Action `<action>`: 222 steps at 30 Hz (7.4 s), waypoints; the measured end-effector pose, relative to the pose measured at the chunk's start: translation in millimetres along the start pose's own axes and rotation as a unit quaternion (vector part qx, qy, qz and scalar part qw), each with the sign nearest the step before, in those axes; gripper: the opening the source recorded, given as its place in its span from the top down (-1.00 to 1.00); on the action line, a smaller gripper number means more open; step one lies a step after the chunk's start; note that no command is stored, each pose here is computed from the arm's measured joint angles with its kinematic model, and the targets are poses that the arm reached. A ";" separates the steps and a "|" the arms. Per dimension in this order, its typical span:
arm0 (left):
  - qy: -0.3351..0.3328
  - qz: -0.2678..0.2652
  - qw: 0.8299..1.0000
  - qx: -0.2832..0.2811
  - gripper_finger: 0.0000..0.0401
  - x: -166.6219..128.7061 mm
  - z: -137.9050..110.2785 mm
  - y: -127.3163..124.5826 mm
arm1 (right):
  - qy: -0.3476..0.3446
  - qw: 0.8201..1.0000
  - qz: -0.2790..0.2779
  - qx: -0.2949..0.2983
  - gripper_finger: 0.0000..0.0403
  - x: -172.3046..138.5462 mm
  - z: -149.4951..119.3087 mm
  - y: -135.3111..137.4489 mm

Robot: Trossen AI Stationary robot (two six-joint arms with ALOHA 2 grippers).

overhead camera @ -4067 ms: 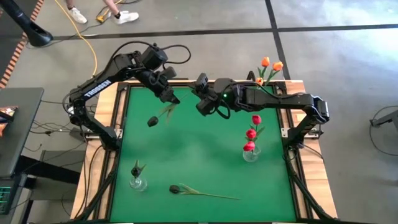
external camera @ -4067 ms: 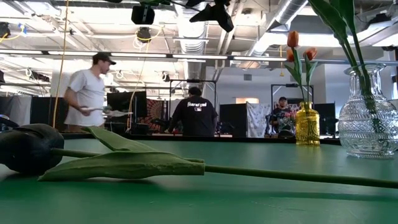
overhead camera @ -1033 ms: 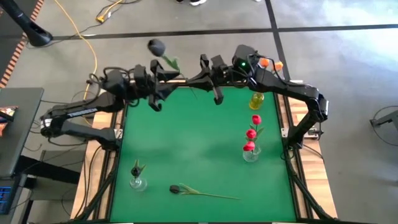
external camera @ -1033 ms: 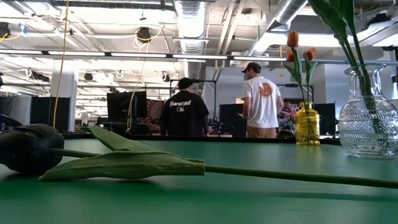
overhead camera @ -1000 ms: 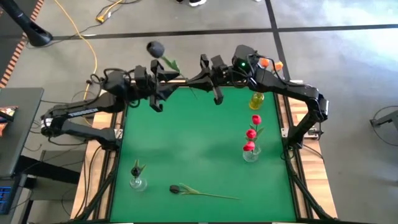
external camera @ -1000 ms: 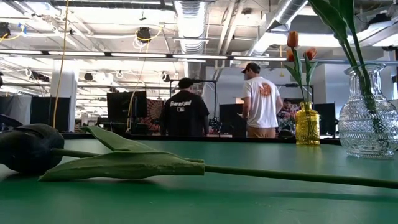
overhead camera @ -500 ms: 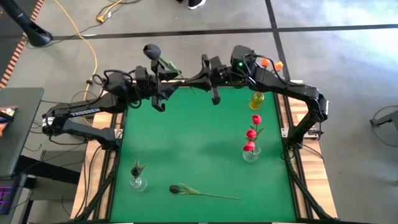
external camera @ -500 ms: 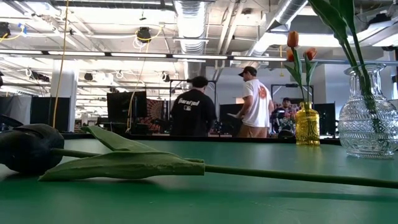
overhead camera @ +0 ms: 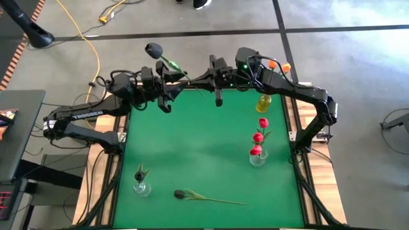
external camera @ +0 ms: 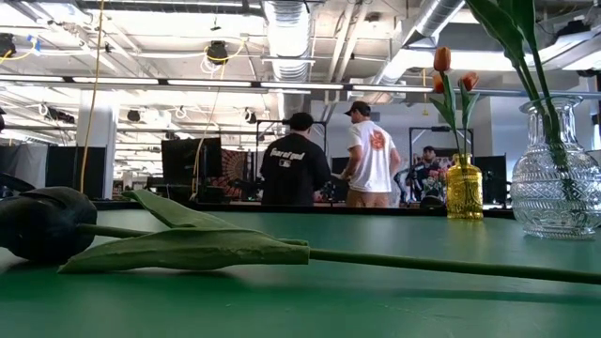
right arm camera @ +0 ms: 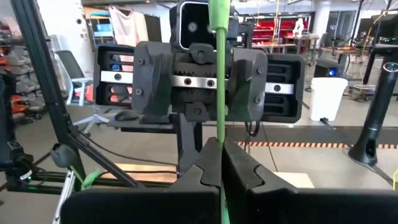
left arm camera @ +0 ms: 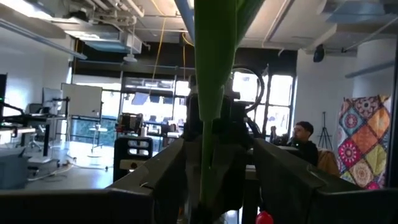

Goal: Sort flowers into vase by color
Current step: Put the top black tulip into the bottom transparent flower vase

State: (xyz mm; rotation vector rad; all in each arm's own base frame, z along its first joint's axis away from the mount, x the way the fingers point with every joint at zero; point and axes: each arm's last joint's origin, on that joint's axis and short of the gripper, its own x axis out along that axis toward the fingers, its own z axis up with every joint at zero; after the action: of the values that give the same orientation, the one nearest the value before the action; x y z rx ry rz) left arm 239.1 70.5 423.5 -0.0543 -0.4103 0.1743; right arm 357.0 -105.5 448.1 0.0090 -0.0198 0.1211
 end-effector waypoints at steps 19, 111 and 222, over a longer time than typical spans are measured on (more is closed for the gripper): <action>0.010 0.003 1.000 -0.026 0.38 0.1 -2.0 0.4 | 0.013 1.000 -0.002 0.006 0.88 0.0 -2.7 -0.1; 0.175 -0.400 0.873 -0.215 1.00 -194.9 16.2 -59.5 | 0.089 0.979 -0.063 0.170 -0.40 -10.6 8.1 128.6; 0.356 -0.438 0.810 -0.159 0.96 -235.0 -112.8 -86.9 | 0.079 0.953 -0.097 0.274 -0.40 -14.2 7.2 93.2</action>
State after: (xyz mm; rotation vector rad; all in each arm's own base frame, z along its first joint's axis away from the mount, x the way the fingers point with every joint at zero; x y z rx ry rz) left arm 86.0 -59.1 235.7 -0.2462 0.3251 -0.8278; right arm 331.5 -14.8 455.7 0.5568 0.1749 -0.0727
